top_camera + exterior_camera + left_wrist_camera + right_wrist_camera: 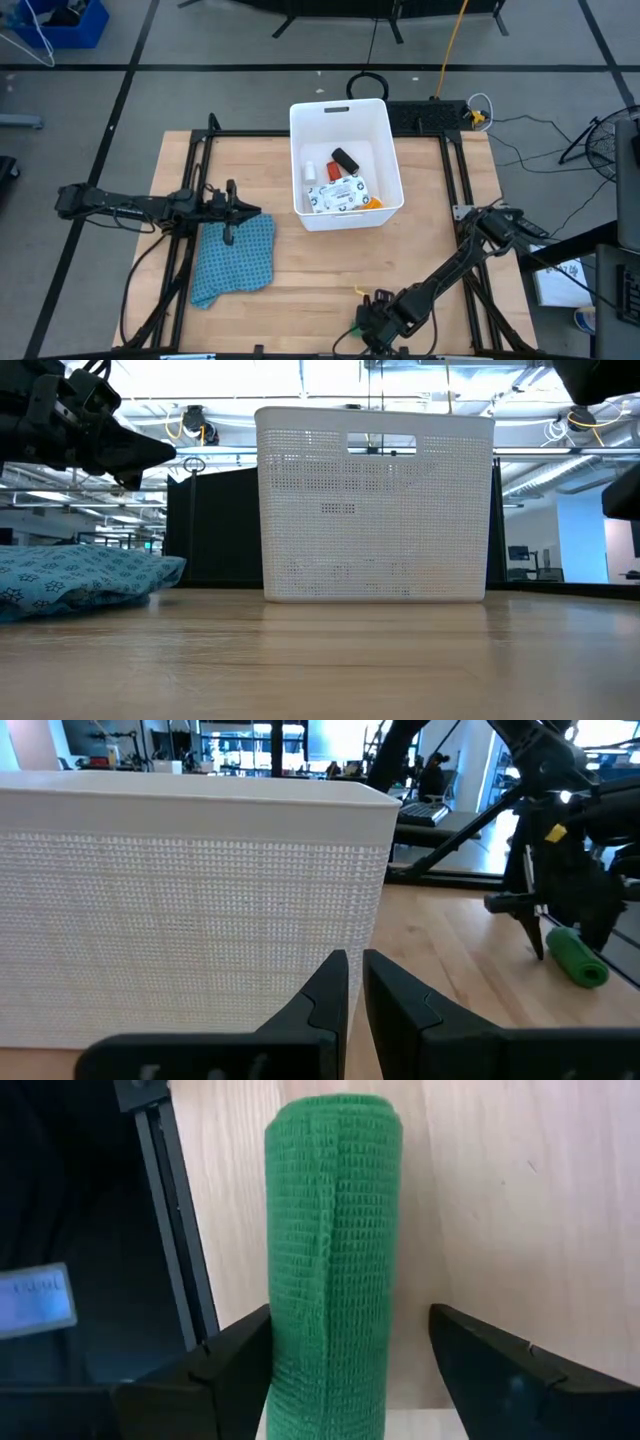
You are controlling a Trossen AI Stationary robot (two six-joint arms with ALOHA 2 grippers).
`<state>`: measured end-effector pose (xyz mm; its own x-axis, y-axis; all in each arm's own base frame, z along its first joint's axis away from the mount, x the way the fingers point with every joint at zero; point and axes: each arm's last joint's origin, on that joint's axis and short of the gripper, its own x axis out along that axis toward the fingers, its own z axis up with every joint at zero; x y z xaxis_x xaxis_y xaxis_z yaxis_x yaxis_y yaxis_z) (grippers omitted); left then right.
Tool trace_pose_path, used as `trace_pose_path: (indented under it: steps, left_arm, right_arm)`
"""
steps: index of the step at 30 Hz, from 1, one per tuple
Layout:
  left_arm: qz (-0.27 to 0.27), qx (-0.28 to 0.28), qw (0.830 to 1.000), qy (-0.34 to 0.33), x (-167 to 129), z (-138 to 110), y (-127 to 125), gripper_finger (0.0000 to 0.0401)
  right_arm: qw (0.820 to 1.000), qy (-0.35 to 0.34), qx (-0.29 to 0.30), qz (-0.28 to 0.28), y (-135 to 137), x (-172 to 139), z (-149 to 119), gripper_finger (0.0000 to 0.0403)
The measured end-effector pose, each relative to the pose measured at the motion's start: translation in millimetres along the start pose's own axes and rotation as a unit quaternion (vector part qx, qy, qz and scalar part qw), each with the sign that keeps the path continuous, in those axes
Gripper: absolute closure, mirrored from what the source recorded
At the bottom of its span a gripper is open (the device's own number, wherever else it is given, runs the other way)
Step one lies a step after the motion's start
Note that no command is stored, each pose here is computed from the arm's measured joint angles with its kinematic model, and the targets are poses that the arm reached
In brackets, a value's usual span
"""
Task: Pick & place medical supplies in basket/bin
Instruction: Put the green bandage in the white basket
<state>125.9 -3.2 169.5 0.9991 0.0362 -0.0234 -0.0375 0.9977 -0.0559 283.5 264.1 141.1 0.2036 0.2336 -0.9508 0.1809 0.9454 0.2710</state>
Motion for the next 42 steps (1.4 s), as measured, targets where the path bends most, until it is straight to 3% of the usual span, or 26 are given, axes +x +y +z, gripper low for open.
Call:
trace_pose_path:
  steps: [8, 14, 18, 22, 26, 30, 34, 38, 42]
  left_arm:
    - [-0.004, -0.025, 1.0, 0.005, 0.0, -0.8, -0.2, 0.0364]
    - [-0.003, -0.024, 1.0, 0.012, 0.0, -2.2, -0.1, 0.0364]
    - [-0.004, -0.023, 1.0, 0.012, 0.0, -2.3, -0.1, 0.0364]
    - [-0.003, -0.025, 1.0, 0.016, 0.0, -3.0, -0.1, 0.0364]
    - [-0.003, -0.037, 0.999, 0.019, -0.1, -3.6, -0.1, 0.0364]
    - [-0.001, -0.037, 0.999, 0.034, -0.2, -6.5, 0.1, 0.0364]
    - [0.002, -0.037, 0.999, 0.033, -0.2, -6.4, 0.3, 0.0364]
    - [0.002, -0.037, 0.999, 0.028, -0.2, -5.4, 0.3, 0.0364]
    - [0.002, -0.037, 0.999, 0.028, -0.2, -5.4, 0.3, 0.0364]
  right_arm:
    - [1.0, -0.009, -0.018, 0.006, 0.9, -2.4, 0.8, 0.0169]
    - [0.998, -0.024, -0.057, 0.007, -1.2, -12.3, 5.1, 0.0278]
    - [0.989, -0.06, -0.136, 0.007, -2.1, -29.0, 11.1, 0.0355]
    - [0.962, -0.121, -0.244, 0.001, -4.7, -70.9, 17.2, 0.0368]
    - [0.924, -0.207, -0.321, 0.005, -21.5, -123.9, 14.9, 0.0368]
    - [0.871, -0.322, -0.37, 0.037, -52.7, -171.1, 0.0, 0.0368]
    - [0.82, -0.452, -0.346, 0.055, -103.2, -200.6, -21.5, 0.0368]
    - [0.8, -0.527, -0.283, 0.041, -159.1, -194.7, -47.6, 0.0365]
    - [0.767, -0.593, -0.239, 0.042, -195.8, -187.8, -70.8, 0.0365]
